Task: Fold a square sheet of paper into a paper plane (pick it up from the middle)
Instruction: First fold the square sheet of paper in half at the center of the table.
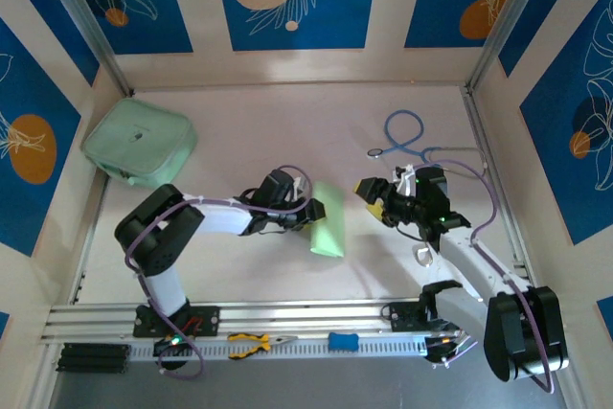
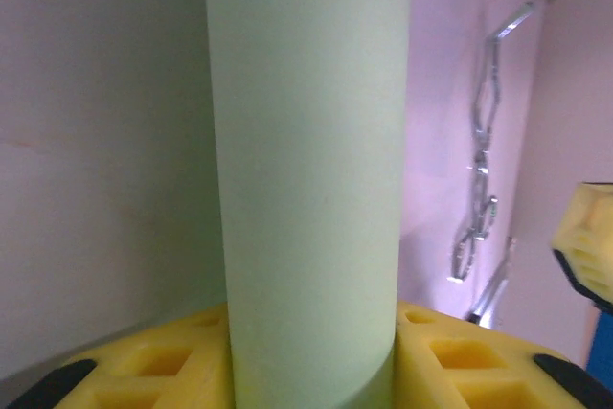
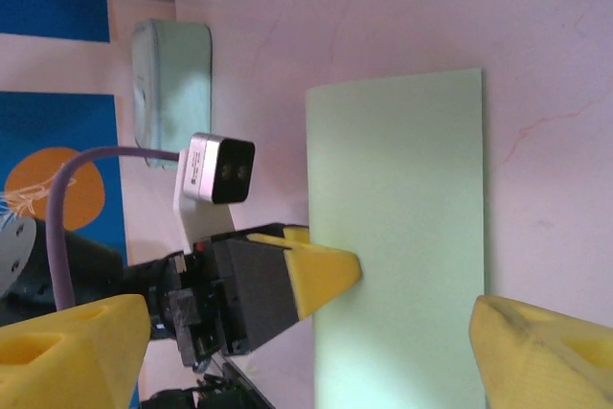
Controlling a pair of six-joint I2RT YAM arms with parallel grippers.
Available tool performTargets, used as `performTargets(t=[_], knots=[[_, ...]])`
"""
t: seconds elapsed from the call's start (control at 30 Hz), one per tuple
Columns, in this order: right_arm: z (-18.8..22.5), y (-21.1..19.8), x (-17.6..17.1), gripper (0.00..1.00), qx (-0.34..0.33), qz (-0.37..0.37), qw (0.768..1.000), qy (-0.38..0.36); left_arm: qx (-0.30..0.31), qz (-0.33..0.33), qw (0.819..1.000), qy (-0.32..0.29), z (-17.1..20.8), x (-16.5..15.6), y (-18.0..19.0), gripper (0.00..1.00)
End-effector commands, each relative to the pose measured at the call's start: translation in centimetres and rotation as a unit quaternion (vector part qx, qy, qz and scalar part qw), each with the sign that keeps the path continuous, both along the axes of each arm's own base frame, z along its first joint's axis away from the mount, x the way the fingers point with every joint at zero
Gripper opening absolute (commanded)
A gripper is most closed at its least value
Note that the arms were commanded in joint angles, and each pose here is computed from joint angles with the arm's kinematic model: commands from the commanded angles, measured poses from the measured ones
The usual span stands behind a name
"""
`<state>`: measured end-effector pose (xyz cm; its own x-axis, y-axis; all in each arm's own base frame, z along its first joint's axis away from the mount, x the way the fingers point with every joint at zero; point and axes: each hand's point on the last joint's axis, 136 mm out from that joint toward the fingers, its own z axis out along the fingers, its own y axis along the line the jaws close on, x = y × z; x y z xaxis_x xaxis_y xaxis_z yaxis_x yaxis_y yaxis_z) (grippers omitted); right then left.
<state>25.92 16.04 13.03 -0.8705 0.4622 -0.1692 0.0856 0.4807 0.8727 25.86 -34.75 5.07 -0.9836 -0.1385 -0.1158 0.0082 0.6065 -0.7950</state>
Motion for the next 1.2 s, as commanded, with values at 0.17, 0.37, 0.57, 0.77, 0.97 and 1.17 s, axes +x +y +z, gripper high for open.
performTargets(t=[0.17, 0.37, 0.57, 0.77, 0.97, 1.17], knots=[[-0.3, 1.0, 0.2, 0.83, 0.001, 0.015, 1.000, -0.003, 0.033, -0.020, 0.999, -0.015, -0.9, 1.8, 1.6, 0.42], [-0.7, 1.8, 0.1, 0.83, -0.004, 0.026, 1.000, 0.000, 0.068, -0.031, 0.997, -0.021, -1.6, 2.0, 2.2, 0.48], [-1.2, 2.6, 0.1, 0.83, -0.005, 0.040, 0.999, 0.008, 0.119, -0.028, 0.992, -0.032, -1.9, 2.2, 3.6, 0.57], [-1.8, 3.7, 0.1, 0.82, 0.002, 0.070, 0.997, 0.012, 0.159, -0.024, 0.985, -0.058, -1.0, 2.8, 4.8, 0.60], [-2.5, 4.2, 0.3, 0.81, 0.002, 0.079, 0.997, 0.026, 0.180, -0.014, 0.981, -0.067, -0.8, 3.0, 5.6, 0.54], [-2.8, 4.4, 0.2, 0.81, -0.001, 0.082, 0.996, 0.030, 0.193, -0.015, 0.979, -0.062, -1.3, 3.1, 5.9, 0.50]])
